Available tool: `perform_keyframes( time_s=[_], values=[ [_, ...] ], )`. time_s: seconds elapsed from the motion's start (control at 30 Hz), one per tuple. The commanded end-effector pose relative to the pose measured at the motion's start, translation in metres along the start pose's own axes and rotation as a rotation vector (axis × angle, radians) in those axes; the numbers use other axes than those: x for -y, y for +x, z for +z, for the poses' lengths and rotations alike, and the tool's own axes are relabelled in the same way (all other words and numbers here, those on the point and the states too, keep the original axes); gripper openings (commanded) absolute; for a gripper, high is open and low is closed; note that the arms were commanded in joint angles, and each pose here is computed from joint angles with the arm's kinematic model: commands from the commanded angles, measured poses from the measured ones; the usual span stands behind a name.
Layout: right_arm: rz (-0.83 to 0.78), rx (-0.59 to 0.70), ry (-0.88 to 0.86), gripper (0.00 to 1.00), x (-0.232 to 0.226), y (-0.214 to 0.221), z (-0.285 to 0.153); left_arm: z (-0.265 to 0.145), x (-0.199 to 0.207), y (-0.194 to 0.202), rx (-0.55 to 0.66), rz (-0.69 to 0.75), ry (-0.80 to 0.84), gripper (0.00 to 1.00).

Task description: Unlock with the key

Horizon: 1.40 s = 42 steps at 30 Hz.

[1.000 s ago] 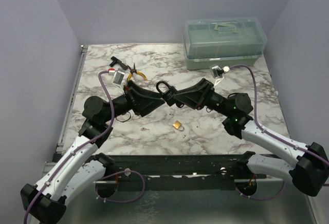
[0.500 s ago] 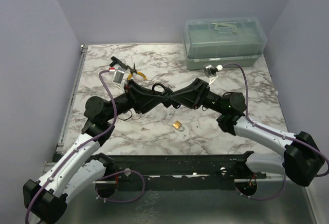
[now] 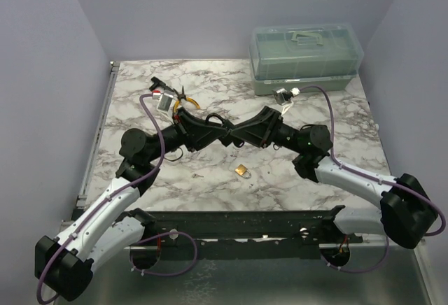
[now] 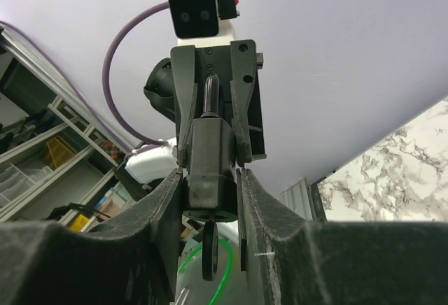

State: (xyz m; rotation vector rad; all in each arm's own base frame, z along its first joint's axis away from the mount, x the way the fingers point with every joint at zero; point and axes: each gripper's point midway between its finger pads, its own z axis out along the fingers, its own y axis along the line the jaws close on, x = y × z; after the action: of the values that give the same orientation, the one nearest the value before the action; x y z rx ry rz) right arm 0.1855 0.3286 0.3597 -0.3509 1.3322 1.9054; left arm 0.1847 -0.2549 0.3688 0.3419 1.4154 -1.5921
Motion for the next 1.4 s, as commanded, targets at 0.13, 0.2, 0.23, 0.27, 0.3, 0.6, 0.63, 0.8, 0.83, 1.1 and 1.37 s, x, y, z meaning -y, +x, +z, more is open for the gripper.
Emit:
perform_keyframes(
  time_s=[0.13, 0.2, 0.23, 0.27, 0.3, 0.6, 0.63, 0.8, 0.83, 1.1, 1.37],
  values=[
    [-0.049, -0.001, -0.074, 0.04, -0.019, -0.006, 0.003, 0.003, -0.011, -0.001, 0.026, -0.022, -0.025, 0.0],
    [-0.06, -0.015, -0.036, 0.32, -0.013, -0.005, 0.002, 0.003, -0.011, -0.002, 0.028, -0.021, -0.027, 0.0],
    [-0.068, -0.02, -0.008, 0.47, -0.009, -0.005, 0.003, 0.002, -0.011, -0.003, 0.03, -0.019, -0.033, 0.0],
    [-0.079, -0.024, 0.023, 0.61, -0.006, -0.005, 0.002, 0.002, -0.012, -0.003, 0.032, -0.019, -0.042, 0.0],
    [-0.091, -0.034, 0.057, 0.71, -0.002, -0.006, 0.002, 0.002, -0.012, -0.004, 0.034, -0.015, -0.045, 0.0],
    [-0.211, -0.162, 0.261, 0.95, 0.021, 0.003, -0.013, -0.001, -0.009, -0.013, 0.04, 0.018, -0.085, 0.0],
    [-0.217, -0.181, 0.277, 0.95, 0.024, 0.006, -0.017, 0.0, -0.008, -0.014, 0.041, 0.021, -0.089, 0.0],
    [-0.203, -0.238, 0.336, 0.96, 0.033, 0.024, -0.037, 0.0, -0.003, -0.017, 0.032, 0.036, -0.08, 0.0],
    [-0.198, -0.242, 0.333, 0.96, 0.032, 0.027, -0.04, 0.0, -0.003, -0.016, 0.029, 0.038, -0.079, 0.0],
    [-0.175, -0.245, 0.307, 0.79, 0.028, 0.033, -0.043, 0.001, -0.004, -0.016, 0.03, 0.036, -0.079, 0.0],
    [-0.124, -0.259, 0.223, 0.46, 0.026, 0.042, -0.037, 0.0, -0.002, -0.017, 0.033, 0.037, -0.072, 0.0]
  ],
)
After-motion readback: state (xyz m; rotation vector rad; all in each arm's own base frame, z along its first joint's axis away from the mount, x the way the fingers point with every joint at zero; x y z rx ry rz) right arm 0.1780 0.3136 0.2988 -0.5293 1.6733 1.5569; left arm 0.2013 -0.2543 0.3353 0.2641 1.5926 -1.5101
